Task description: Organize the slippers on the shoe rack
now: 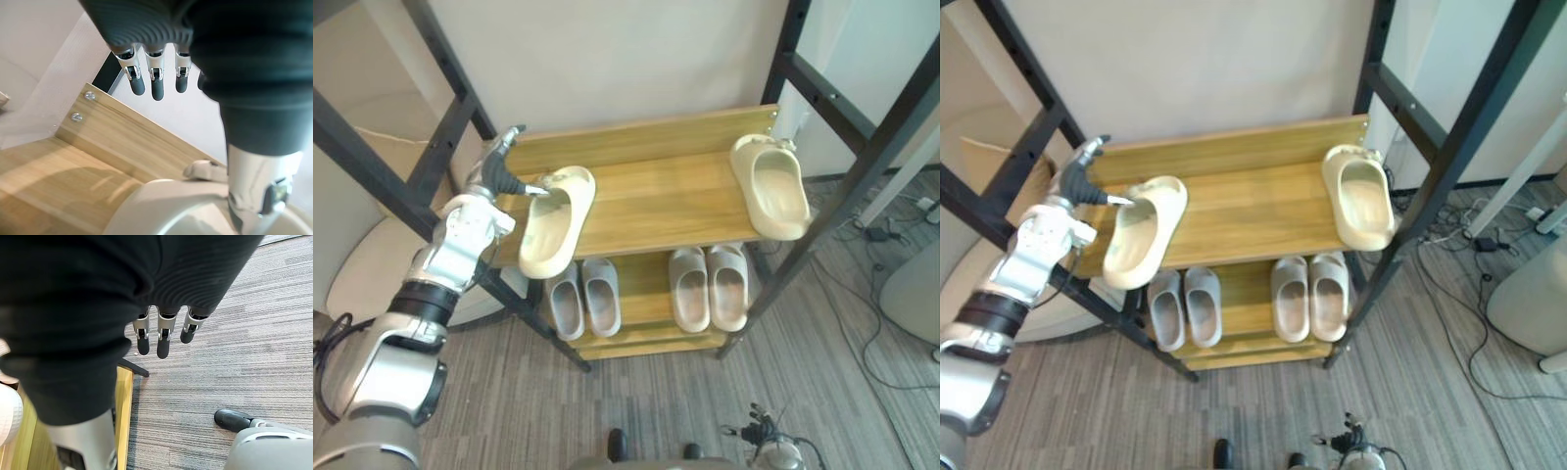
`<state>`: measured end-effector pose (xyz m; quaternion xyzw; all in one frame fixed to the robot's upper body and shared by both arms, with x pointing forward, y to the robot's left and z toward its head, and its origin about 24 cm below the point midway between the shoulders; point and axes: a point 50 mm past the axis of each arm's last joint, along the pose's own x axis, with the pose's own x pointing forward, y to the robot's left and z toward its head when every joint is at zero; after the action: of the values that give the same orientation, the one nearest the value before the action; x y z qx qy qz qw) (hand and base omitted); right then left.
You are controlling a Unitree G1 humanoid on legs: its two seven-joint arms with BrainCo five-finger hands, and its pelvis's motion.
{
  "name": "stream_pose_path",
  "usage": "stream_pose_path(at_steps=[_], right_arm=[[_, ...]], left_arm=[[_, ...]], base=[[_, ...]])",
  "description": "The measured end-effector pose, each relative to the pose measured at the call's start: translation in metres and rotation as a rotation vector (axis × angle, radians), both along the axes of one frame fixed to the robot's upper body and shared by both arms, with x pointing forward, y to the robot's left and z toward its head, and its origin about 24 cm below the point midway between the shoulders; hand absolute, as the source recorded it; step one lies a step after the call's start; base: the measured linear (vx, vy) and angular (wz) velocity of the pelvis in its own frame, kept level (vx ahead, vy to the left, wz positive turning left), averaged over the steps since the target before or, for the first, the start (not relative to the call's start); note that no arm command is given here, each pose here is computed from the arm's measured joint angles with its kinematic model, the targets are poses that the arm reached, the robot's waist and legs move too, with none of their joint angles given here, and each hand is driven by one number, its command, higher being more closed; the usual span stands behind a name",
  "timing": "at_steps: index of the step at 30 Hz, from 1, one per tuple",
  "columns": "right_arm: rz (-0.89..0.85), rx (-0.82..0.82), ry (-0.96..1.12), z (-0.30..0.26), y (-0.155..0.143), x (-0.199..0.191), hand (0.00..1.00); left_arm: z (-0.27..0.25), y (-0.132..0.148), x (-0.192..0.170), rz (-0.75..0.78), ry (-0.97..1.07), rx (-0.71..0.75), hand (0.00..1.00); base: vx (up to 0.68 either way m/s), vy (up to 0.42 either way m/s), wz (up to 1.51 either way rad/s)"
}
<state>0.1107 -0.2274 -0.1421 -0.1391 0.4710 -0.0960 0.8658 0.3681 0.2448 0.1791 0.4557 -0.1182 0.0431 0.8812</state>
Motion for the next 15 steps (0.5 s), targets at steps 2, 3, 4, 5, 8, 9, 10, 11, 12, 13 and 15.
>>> stream_pose_path(at_steps=[2,3,4,5,8,9,10,11,12,13,15], right_arm=[[0.002,0.003,0.001,-0.0001,0.0002,0.0,0.0],[0.003,0.004,0.001,-0.0001,0.0002,-0.0001,0.0],[0.003,0.005,0.0,0.0,0.0003,0.0004,0.0],[0.004,0.005,-0.001,0.0001,0.0003,0.0009,0.0],[0.005,0.006,-0.002,0.0002,0.0005,0.0011,0.0],[0.004,0.007,-0.002,0.0001,0.0006,0.001,0.0],[0.005,0.007,-0.002,0.0001,0.0006,0.001,0.0],[0.005,0.007,-0.002,0.0001,0.0006,0.0011,0.0],[0.005,0.007,-0.002,0.0002,0.0006,0.0013,0.0],[0.005,0.007,-0.002,0.0002,0.0006,0.0013,0.0],[0.004,0.007,-0.003,0.0002,0.0006,0.0013,0.0]], left_arm=[[-0.0007,0.0002,0.0004,0.004,0.006,0.006,0.0],[-0.001,-0.0004,0.0011,0.006,0.01,0.018,0.0],[-0.0012,-0.0004,0.0017,0.011,0.014,0.029,0.0],[-0.0009,-0.0002,0.0021,0.013,0.014,0.038,0.0],[-0.0024,0.0005,0.0026,0.019,0.022,0.051,0.0],[-0.0019,0.0005,0.003,0.02,0.021,0.052,0.0],[-0.0017,0.0004,0.0032,0.021,0.021,0.053,0.0],[-0.0018,-0.0002,0.0039,0.022,0.024,0.065,0.0],[-0.002,-0.0004,0.0047,0.024,0.027,0.076,0.0],[-0.0021,-0.0005,0.005,0.025,0.028,0.079,0.0],[-0.0027,0.0005,0.0054,0.034,0.029,0.095,1.0]], base=[[0.0,0.0,0.0],[0.0,0.0,0.0],[0.0,-0.005,-0.03],[0.0,-0.005,-0.04],[0.01,-0.001,-0.08],[0.01,0.003,-0.03],[0.0,0.0,0.0],[0.0,0.0,0.0],[0.0,0.0,0.0],[0.0,0.0,0.0],[-0.02,0.0,-0.06]])
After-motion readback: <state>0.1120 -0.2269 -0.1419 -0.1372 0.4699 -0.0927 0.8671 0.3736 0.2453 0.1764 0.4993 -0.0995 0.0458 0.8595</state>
